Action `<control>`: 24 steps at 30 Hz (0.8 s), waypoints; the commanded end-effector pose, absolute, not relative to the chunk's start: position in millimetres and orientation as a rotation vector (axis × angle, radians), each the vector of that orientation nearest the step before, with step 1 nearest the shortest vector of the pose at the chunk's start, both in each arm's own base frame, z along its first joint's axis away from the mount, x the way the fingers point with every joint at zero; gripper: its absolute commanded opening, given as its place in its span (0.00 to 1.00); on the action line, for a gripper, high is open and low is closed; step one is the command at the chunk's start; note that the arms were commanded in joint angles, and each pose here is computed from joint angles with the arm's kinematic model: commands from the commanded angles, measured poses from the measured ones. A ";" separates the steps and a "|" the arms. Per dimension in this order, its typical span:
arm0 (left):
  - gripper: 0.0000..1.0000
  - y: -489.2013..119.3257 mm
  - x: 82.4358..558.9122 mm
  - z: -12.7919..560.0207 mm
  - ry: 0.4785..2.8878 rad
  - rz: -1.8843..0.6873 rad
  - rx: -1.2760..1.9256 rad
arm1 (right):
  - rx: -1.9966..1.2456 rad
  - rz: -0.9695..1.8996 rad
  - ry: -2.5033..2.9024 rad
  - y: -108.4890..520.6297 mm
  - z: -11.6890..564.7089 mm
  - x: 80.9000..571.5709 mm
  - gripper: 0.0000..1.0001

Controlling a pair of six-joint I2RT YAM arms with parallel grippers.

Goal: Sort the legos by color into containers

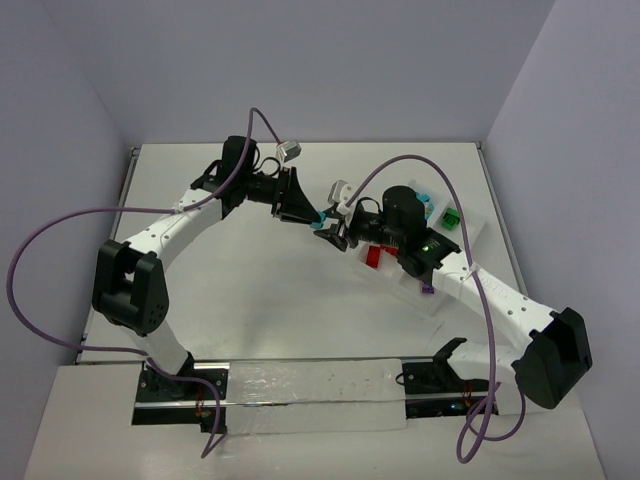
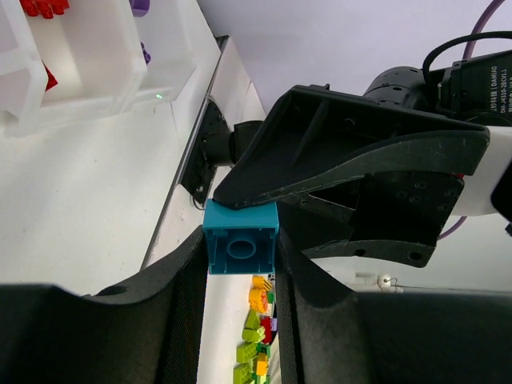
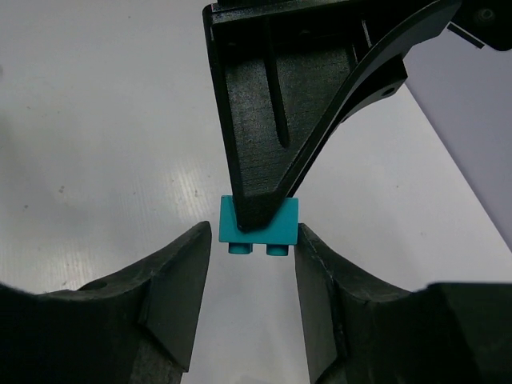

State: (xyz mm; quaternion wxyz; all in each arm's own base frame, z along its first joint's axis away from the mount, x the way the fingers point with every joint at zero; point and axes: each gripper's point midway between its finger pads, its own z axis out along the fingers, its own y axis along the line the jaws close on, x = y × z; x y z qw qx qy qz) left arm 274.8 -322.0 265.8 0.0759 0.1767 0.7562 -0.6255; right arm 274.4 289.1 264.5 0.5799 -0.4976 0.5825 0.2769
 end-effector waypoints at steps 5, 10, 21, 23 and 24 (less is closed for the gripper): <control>0.00 -321.6 271.3 271.8 2.220 -1.884 0.596 | -1.104 0.624 1.264 295.1 299.7 281.2 0.39; 0.00 -321.6 271.6 271.2 2.220 -1.882 0.595 | -1.095 0.631 1.261 295.1 301.8 280.8 0.42; 0.00 -321.3 271.5 269.2 2.227 -1.877 0.594 | -1.099 0.659 1.276 299.7 298.1 281.8 0.51; 0.00 -321.4 271.5 269.6 2.226 -1.879 0.594 | -1.105 0.662 1.281 300.2 296.7 281.6 0.46; 0.00 -321.4 271.5 269.7 2.226 -1.879 0.594 | -1.105 0.662 1.285 300.2 295.8 281.8 0.42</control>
